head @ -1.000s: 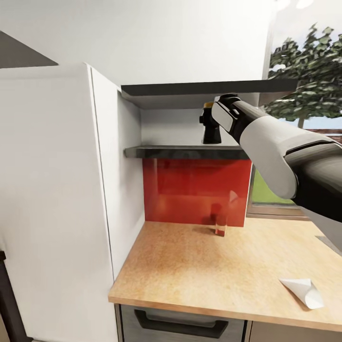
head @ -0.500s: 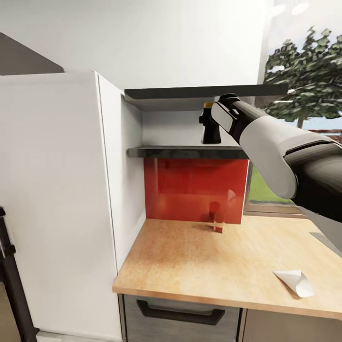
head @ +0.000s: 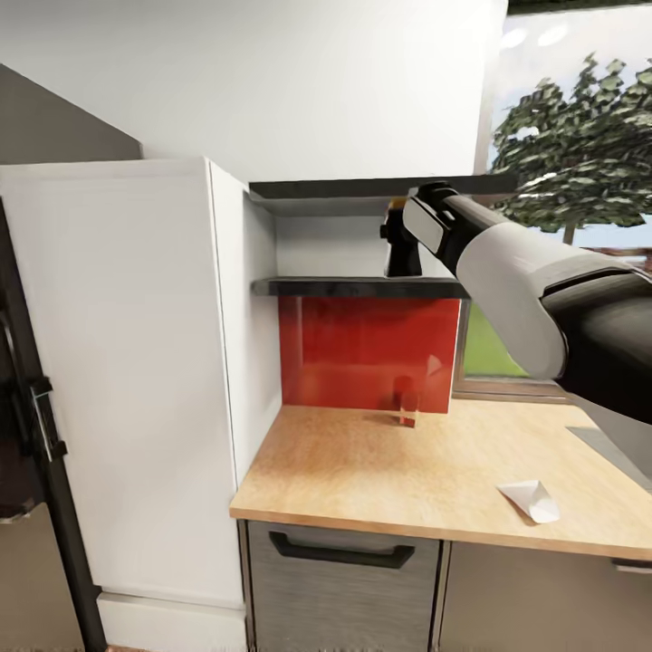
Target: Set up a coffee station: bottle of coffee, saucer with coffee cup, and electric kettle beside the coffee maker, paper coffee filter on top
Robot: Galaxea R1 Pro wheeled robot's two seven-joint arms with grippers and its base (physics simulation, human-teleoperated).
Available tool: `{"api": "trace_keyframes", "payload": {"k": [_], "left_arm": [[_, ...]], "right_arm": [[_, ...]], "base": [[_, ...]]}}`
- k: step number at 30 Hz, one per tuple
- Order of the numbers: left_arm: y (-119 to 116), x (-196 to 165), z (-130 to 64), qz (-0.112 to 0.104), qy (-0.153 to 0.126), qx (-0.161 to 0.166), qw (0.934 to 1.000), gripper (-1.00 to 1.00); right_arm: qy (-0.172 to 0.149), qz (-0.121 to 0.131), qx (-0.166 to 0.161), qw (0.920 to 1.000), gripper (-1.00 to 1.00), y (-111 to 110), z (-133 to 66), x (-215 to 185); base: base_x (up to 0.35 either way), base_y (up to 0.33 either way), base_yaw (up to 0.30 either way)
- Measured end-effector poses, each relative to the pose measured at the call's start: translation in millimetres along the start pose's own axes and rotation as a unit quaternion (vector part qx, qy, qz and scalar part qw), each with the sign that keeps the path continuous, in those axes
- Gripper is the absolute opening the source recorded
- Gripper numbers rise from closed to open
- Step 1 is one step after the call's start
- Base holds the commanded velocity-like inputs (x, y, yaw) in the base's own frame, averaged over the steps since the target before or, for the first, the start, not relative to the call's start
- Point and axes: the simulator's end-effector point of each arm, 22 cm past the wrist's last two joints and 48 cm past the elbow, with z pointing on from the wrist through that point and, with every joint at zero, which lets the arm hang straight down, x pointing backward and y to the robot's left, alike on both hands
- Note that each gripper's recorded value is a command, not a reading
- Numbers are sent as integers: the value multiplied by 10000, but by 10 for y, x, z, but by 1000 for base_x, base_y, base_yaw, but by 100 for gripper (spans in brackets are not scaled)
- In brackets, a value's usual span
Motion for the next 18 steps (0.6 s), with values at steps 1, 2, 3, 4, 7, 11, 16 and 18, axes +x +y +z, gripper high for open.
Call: {"api": "trace_keyframes", "payload": {"k": [1, 2, 3, 4, 7, 11, 16, 18], "left_arm": [[-1, 0, 0, 1, 0, 2, 10000, 100], [-1, 0, 0, 2, 0, 2, 10000, 100], [-1, 0, 0, 4, 0, 3, 10000, 100], [1, -1, 0, 6, 0, 2, 10000, 100], [4, -7, 1, 10, -5, 1, 10000, 100], [7, -7, 1, 17, -3, 0, 10000, 100], [8, -7, 1, 15, -3, -1, 10000, 100], [7, -6, 1, 18, -3, -1, 10000, 100]], "right_arm": [[6, -1, 6, 10000, -100, -7, 2, 4], [10, -1, 12, 10000, -100, -15, 5, 8], [12, 0, 18, 10000, -100, -24, 7, 9], [14, 5, 20, 10000, -100, -29, 8, 10], [19, 10, 18, 10000, -100, -30, 8, 11], [40, 6, 9, 10000, -100, -18, 6, 21], [66, -4, 10, 10000, -100, -18, 7, 34], [89, -3, 12, 10000, -100, -23, 11, 50]], "base": [[-314, -34, 0], [-314, -48, 0], [-314, -61, 0], [-314, -63, 0], [-314, -69, 0], [-314, -73, 0], [-313, -74, 0], [-302, -58, 0]]}}
